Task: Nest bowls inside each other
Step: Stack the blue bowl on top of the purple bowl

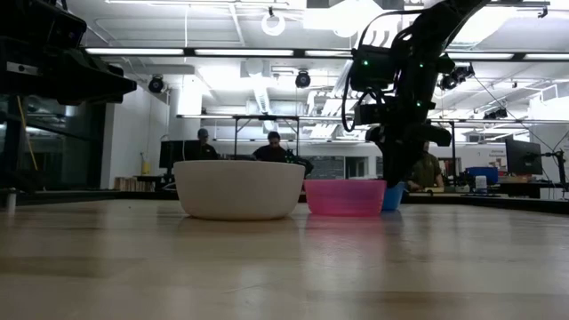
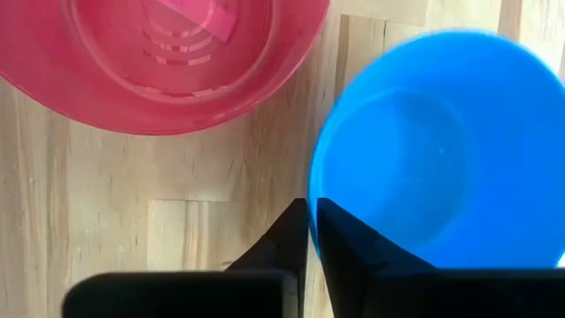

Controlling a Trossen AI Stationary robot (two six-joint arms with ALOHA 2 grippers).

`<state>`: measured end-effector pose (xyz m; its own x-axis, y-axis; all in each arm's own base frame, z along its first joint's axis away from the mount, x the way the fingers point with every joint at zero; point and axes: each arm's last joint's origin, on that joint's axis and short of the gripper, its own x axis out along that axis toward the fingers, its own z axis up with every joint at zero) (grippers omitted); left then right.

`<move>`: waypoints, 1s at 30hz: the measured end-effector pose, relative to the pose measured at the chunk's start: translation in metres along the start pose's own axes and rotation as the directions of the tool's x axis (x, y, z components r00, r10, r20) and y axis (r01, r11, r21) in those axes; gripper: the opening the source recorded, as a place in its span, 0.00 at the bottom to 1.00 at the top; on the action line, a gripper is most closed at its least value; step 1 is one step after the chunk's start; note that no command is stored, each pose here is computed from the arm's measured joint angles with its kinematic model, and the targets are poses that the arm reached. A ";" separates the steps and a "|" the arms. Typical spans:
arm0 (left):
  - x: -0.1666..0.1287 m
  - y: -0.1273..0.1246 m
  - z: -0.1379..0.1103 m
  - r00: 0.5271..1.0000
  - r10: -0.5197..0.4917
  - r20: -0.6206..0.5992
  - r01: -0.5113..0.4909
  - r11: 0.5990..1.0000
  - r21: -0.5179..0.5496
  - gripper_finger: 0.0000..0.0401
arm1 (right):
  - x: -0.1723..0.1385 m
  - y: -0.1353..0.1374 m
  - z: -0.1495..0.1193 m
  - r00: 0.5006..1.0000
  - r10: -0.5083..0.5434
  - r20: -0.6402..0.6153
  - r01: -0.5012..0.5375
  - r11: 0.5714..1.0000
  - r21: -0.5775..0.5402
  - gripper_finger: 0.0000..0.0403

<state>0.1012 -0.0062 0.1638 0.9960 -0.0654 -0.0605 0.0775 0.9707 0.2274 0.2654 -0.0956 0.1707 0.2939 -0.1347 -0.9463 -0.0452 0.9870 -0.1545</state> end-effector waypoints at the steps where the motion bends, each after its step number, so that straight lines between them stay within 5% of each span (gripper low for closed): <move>1: 0.000 0.000 0.000 1.000 0.000 0.000 0.000 1.000 0.000 0.05 | 0.000 0.000 0.000 1.000 0.000 0.000 0.000 1.000 0.000 0.04; 22: 0.000 0.000 0.000 1.000 0.000 0.000 0.000 1.000 0.000 0.05 | -0.001 -0.002 -0.002 0.996 -0.079 -0.051 0.075 0.995 -0.062 0.01; 30: 0.000 0.000 0.000 1.000 -0.001 0.000 0.001 1.000 0.000 0.05 | -0.027 -0.008 0.016 0.993 -0.080 -0.081 0.072 0.992 -0.101 0.01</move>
<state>0.1012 -0.0062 0.1637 0.9960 -0.0658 -0.0608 0.0780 0.9707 0.2274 0.2730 -0.0982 0.2016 0.2182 -0.2199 -0.9508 -0.1202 0.9608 -0.2498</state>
